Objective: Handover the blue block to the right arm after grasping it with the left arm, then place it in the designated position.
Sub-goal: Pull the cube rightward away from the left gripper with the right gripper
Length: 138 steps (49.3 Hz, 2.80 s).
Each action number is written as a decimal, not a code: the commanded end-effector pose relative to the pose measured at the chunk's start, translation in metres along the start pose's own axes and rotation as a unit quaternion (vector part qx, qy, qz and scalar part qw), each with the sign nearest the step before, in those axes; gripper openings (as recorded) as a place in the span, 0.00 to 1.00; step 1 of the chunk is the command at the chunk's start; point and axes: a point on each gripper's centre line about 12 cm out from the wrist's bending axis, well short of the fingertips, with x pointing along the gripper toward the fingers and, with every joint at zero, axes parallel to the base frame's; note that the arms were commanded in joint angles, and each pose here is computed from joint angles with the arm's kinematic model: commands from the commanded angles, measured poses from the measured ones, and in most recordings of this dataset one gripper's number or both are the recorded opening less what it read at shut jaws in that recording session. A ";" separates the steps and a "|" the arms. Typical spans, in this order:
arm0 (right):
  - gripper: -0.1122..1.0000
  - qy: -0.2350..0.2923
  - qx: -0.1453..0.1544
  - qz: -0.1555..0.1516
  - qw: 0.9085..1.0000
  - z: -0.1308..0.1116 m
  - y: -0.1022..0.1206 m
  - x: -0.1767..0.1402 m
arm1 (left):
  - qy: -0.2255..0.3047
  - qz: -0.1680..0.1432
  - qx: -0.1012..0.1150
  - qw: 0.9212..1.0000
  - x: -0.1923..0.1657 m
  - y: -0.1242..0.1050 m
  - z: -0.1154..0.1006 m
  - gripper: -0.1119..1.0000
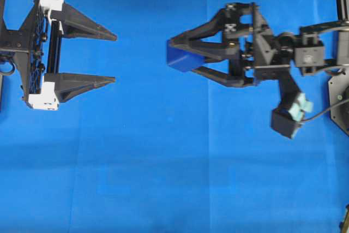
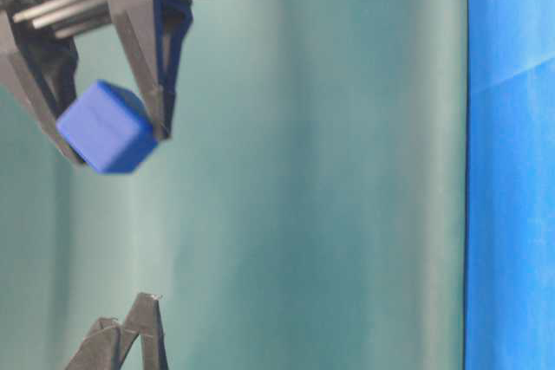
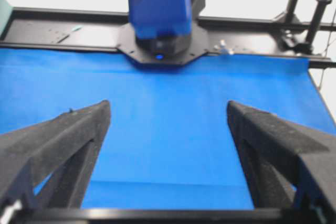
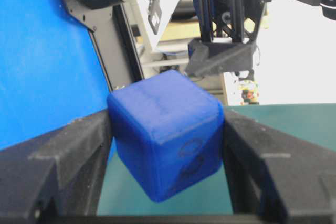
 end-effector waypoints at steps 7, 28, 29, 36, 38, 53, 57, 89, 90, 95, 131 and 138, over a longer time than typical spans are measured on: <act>0.59 0.001 0.003 -0.010 1.000 0.004 -0.009 -0.008 | -0.011 0.003 0.001 1.000 0.001 0.001 0.007 0.94; 0.59 -0.001 0.137 -0.012 0.990 0.005 -0.009 -0.010 | -0.011 0.004 0.001 1.000 0.001 0.002 0.008 0.94; 0.59 -0.002 0.150 -0.013 0.989 0.005 -0.010 -0.010 | -0.011 0.004 0.001 1.000 0.001 0.002 0.008 0.94; 0.59 -0.006 0.255 -0.018 0.967 0.006 -0.013 -0.014 | -0.011 0.005 0.001 1.000 0.001 0.003 0.008 0.94; 0.59 -0.008 0.287 -0.019 0.958 0.007 -0.014 -0.014 | -0.011 0.004 0.001 1.000 0.001 0.002 0.008 0.94; 0.59 0.004 0.495 -0.020 0.869 0.005 -0.016 -0.021 | -0.011 0.004 0.004 1.000 0.001 0.002 0.008 0.94; 0.59 0.008 0.531 -0.022 0.847 0.004 -0.017 -0.023 | -0.011 0.005 0.004 1.000 0.001 0.003 0.008 0.94; 0.59 0.022 0.590 -0.024 0.806 0.002 -0.016 -0.026 | -0.012 0.004 0.005 1.000 0.000 0.002 0.008 0.94; 0.59 0.022 0.590 -0.024 0.807 0.002 -0.016 -0.026 | -0.012 0.004 0.005 1.000 0.000 0.002 0.008 0.94; 0.59 0.025 0.590 -0.024 0.807 0.001 -0.016 -0.026 | -0.012 0.004 0.005 1.000 0.000 0.002 0.008 0.94; 0.59 0.032 0.590 -0.025 0.806 0.000 -0.015 -0.027 | -0.012 0.004 0.005 1.000 0.000 0.002 0.008 0.94; 0.59 0.050 0.591 -0.021 0.805 -0.002 -0.011 -0.026 | -0.012 0.004 0.005 1.000 0.001 0.002 0.008 0.94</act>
